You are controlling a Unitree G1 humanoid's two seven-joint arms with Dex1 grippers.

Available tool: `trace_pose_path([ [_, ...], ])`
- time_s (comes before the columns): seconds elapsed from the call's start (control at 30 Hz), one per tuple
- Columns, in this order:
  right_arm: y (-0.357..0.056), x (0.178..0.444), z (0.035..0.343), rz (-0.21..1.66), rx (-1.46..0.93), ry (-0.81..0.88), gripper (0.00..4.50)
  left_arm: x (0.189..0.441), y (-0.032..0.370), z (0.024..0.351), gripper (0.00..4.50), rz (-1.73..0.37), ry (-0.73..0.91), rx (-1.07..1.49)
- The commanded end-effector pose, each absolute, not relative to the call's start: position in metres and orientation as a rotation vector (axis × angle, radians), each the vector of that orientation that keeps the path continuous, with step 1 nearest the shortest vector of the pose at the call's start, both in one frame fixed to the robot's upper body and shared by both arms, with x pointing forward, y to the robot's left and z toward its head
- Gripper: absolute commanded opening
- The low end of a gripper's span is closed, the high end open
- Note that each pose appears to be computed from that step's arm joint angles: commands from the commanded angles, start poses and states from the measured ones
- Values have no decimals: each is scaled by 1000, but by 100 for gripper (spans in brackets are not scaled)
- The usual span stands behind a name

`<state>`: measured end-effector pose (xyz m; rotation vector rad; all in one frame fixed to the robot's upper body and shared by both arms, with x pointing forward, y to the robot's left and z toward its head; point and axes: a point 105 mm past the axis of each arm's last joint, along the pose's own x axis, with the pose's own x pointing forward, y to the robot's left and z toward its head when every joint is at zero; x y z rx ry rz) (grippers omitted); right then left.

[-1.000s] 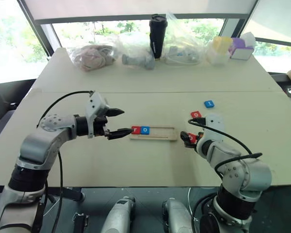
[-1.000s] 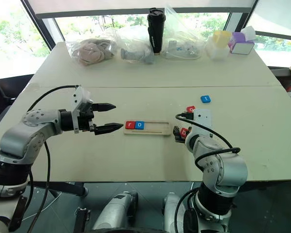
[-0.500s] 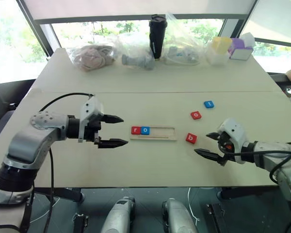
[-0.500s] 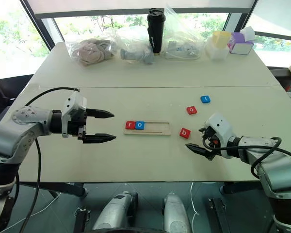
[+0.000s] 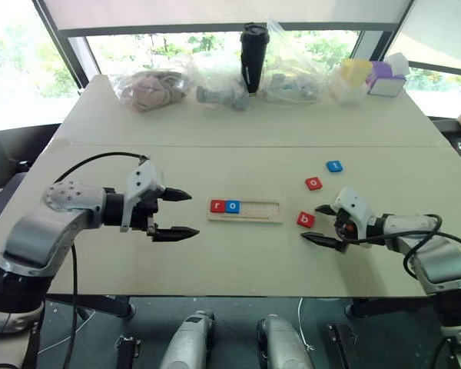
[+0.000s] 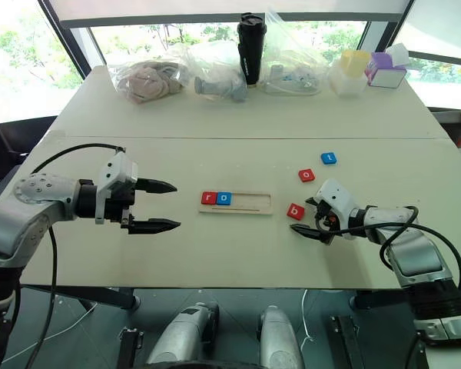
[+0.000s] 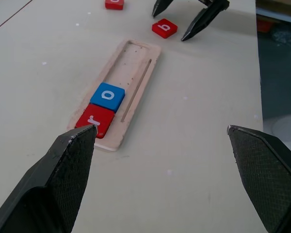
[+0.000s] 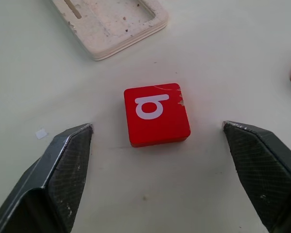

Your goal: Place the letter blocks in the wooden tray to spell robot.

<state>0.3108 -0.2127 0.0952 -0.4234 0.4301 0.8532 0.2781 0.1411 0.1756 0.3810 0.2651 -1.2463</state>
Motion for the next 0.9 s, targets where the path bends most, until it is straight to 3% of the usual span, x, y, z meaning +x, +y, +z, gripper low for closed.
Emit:
trace_pose_path([
  [0.03,-211,312,104,873,-444,401,257,276,143,186,450,-1230,230,407],
  [0.1,-209,312,107,879,-449,388,143,277,144,186,450,-1224,230,408],
  [0.13,-207,313,111,877,-450,377,112,277,144,185,450,-1220,230,411],
  [0.27,-198,320,130,879,-460,313,112,278,146,185,450,-1215,233,414],
  [0.53,-124,322,168,1134,-500,199,112,278,153,181,450,-1214,260,438],
  [0.9,-91,348,142,1285,-612,241,112,276,147,184,450,-1191,214,416],
])
